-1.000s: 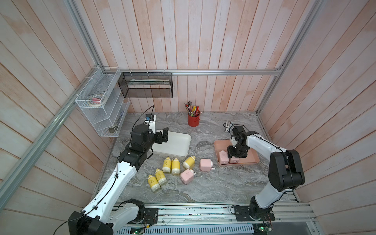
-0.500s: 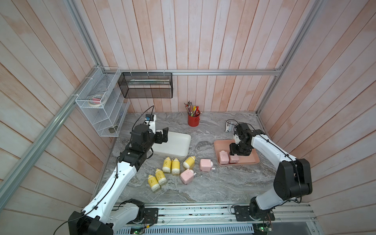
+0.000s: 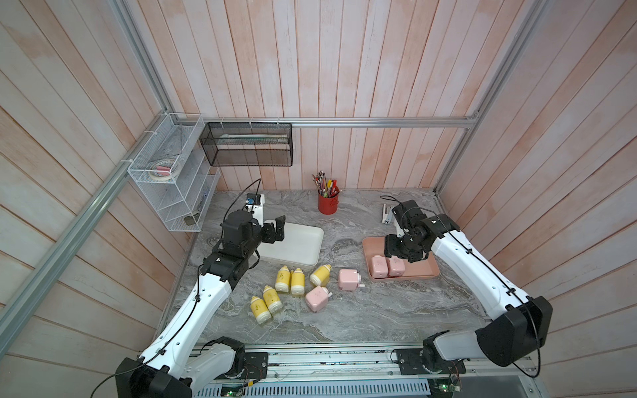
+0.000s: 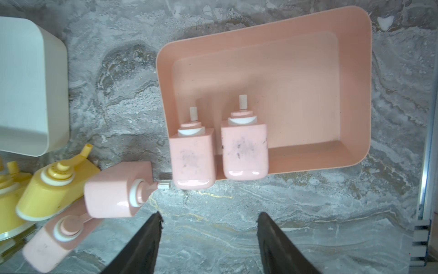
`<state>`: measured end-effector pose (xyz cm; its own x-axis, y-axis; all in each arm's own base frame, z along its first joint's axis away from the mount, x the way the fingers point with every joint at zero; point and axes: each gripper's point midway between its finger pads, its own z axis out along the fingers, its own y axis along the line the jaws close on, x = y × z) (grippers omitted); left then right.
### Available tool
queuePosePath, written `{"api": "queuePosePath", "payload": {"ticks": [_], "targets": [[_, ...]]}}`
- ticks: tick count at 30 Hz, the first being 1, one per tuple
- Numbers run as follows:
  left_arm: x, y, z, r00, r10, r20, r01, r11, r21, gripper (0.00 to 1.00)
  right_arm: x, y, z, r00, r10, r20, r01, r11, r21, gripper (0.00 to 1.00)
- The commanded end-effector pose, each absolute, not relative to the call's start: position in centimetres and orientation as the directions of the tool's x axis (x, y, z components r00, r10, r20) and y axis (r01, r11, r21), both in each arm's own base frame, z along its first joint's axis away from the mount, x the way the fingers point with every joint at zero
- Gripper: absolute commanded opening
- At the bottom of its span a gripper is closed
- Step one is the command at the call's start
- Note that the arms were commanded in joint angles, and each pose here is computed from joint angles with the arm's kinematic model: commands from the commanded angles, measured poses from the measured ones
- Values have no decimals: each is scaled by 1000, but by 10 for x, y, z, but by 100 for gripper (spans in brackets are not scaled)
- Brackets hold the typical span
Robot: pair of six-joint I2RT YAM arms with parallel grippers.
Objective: Place the pencil sharpeners by color into the storage box
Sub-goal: Place the pencil sharpener in the storage box, then pick up the pencil sharpener from the center of the board.
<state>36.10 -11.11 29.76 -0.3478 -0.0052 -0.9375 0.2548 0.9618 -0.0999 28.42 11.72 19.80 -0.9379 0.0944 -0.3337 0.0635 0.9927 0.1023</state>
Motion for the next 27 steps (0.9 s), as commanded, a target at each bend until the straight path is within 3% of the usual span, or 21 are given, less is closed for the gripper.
{"api": "queuePosePath", "payload": {"ticks": [1,7,14,27], "targets": [[361,-111,310,-314,-9,-949,257,962,-94,100,275,123,217,-929,171,-328,143,984,108,67],[360,-107,309,-306,-7,-952,237,968,-83,100,273,159,232,-902,259,-347,209,962,174,70],[360,-107,309,-307,-9,-952,236,968,-85,100,260,204,201,-868,437,-234,360,880,308,71],[359,-102,311,-291,-2,-957,218,973,-69,100,248,221,162,-685,725,-75,682,674,284,71]]}}
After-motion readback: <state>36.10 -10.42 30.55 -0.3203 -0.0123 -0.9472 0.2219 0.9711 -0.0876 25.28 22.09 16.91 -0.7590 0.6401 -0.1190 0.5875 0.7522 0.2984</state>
